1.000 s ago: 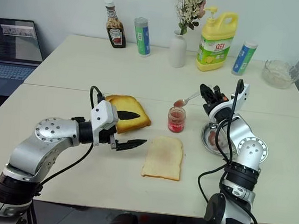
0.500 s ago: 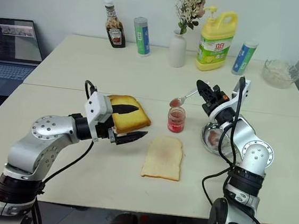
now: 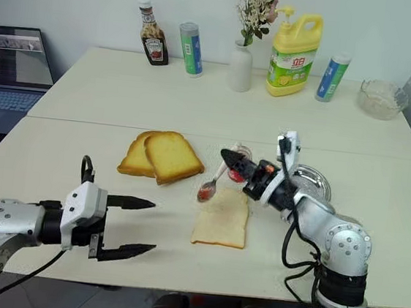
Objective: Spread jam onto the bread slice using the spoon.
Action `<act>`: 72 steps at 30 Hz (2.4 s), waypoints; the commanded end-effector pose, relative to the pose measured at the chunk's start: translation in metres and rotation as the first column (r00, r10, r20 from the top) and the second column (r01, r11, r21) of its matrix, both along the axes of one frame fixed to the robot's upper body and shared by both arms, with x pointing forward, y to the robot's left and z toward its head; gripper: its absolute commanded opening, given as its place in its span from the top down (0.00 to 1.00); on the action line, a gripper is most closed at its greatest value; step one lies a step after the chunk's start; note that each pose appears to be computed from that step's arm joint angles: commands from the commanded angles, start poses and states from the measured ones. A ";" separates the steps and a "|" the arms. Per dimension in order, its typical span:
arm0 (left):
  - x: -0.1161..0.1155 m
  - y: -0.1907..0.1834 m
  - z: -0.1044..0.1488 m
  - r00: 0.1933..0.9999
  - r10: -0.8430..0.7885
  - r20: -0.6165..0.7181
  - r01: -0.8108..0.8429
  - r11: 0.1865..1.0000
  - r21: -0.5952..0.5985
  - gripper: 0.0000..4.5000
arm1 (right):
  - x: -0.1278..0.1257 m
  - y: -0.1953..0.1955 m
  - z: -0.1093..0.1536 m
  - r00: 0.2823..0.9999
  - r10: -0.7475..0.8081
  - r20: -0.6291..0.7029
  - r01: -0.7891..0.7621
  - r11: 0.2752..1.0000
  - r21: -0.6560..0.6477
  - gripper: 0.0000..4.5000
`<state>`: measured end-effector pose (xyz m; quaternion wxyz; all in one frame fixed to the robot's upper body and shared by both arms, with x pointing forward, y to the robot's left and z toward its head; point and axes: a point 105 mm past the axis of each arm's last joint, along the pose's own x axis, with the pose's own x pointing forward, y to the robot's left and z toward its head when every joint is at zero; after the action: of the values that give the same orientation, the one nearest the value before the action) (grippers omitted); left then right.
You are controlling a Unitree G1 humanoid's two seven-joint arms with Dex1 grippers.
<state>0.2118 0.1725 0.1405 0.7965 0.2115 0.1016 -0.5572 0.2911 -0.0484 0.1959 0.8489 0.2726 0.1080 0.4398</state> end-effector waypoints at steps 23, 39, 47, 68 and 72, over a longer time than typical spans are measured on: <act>0.002 -0.020 0.001 0.995 -0.022 0.099 0.025 0.999 -0.037 0.00 | -0.033 0.020 0.004 0.743 0.192 0.641 0.046 0.941 -0.334 0.99; 0.001 -0.017 0.000 0.995 -0.008 0.101 0.011 0.999 -0.032 0.00 | -0.036 0.011 0.018 0.678 0.233 0.697 0.050 0.932 -0.360 0.99; 0.000 -0.018 0.000 0.994 -0.008 0.106 0.011 1.000 -0.029 0.00 | -0.033 0.009 0.019 0.686 0.226 0.692 0.047 0.935 -0.352 0.99; 0.008 -0.022 0.002 0.990 -0.004 0.140 0.011 0.999 -0.045 0.00 | -0.011 -0.020 -0.005 0.973 -0.122 0.196 0.121 0.993 0.016 0.99; 0.012 -0.023 0.012 0.987 -0.009 0.158 0.021 0.997 -0.071 0.00 | -0.005 -0.017 -0.026 0.987 -0.155 0.031 0.153 0.986 0.066 0.99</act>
<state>0.2231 0.1497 0.1434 0.8037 0.2268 0.0351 -0.5489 0.2870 -0.0670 0.1659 0.8792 0.2788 0.0590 0.3817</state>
